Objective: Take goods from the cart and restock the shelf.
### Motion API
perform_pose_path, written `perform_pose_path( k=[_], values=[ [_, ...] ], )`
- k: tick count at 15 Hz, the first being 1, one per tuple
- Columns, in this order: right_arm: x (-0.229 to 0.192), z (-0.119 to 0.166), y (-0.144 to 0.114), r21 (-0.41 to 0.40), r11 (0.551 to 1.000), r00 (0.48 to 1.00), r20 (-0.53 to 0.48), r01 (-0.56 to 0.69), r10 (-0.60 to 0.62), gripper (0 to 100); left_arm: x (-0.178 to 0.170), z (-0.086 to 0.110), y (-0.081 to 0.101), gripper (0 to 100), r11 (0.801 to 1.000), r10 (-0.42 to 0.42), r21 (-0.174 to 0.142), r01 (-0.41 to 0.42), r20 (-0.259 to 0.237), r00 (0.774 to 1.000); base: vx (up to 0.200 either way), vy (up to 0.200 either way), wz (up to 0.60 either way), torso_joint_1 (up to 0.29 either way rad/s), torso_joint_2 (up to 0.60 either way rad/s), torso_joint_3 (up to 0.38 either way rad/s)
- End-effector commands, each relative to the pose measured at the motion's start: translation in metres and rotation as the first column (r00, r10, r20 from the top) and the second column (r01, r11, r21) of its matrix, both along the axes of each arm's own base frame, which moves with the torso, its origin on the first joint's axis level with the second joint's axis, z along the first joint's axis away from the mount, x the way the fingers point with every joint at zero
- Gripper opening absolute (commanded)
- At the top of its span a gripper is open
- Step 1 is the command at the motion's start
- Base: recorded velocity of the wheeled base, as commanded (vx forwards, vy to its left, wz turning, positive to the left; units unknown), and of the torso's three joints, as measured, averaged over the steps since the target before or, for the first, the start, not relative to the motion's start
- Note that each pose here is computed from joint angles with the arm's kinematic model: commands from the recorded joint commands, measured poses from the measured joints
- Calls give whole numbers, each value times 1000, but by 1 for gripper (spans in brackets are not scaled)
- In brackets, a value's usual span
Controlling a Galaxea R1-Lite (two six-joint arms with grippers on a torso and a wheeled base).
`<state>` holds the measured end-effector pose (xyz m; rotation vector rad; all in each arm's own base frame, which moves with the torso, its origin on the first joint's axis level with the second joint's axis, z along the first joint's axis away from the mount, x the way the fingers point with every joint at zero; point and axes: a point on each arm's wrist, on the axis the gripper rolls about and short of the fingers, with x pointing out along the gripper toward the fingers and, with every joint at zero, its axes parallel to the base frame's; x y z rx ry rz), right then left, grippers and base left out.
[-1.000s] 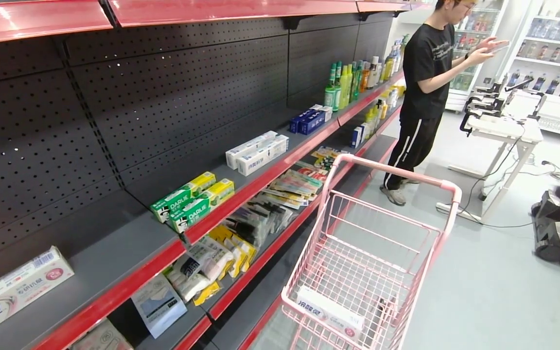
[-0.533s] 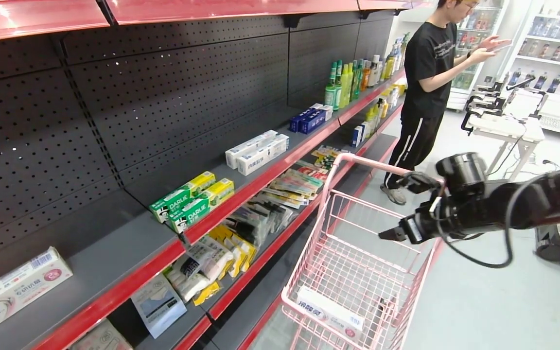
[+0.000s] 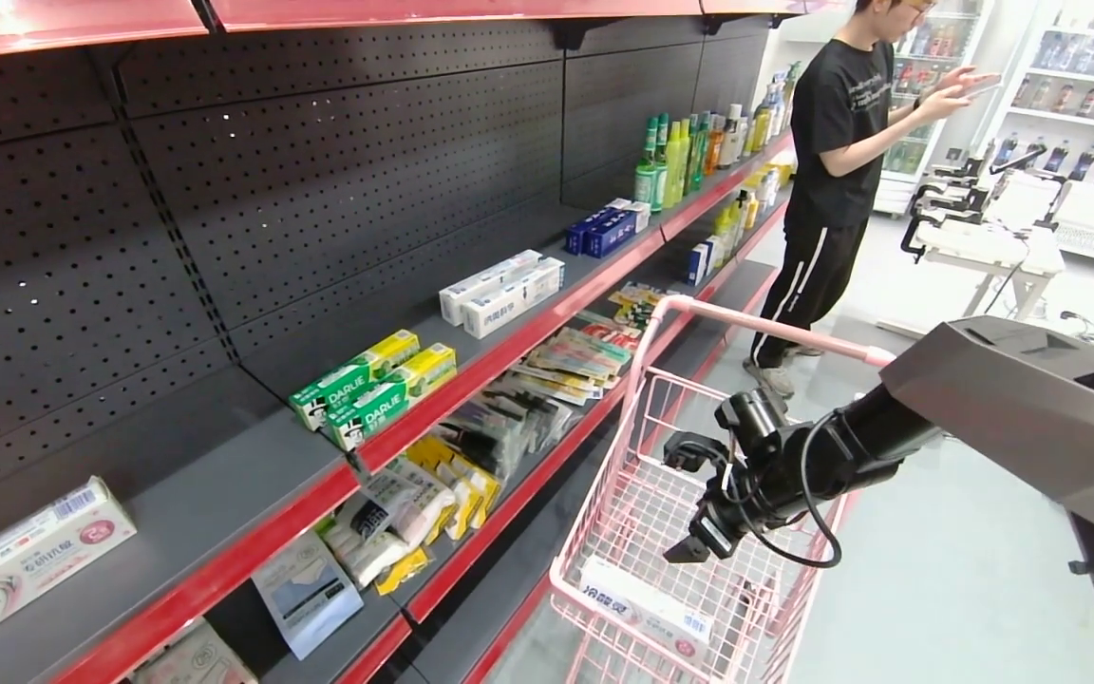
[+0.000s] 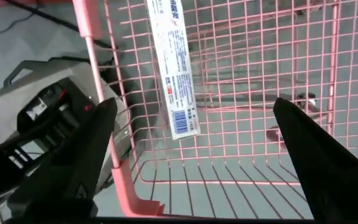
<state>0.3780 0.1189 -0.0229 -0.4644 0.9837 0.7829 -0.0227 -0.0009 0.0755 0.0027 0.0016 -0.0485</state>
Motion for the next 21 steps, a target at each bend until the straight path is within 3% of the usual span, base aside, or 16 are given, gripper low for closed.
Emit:
perform_pose_path(
  k=[1,7,21],
  values=[
    [1,-11,-1,-7,1000,1000,-23,-2,1,100,0,0,0,100,1000,1,0,-1,0,1000,0,0,0,-90,198,115],
    [15,-31,-24,-42,999,1000,-9,-25,25,100,0,0,0,100,1000,1,2,-1,0,1000,0,0,0,-101,225,124],
    [14,-37,6,-35,989,989,10,-146,146,100,0,0,0,100,1000,2,-1,-2,0,1000,0,0,0,-144,332,186]
  ],
)
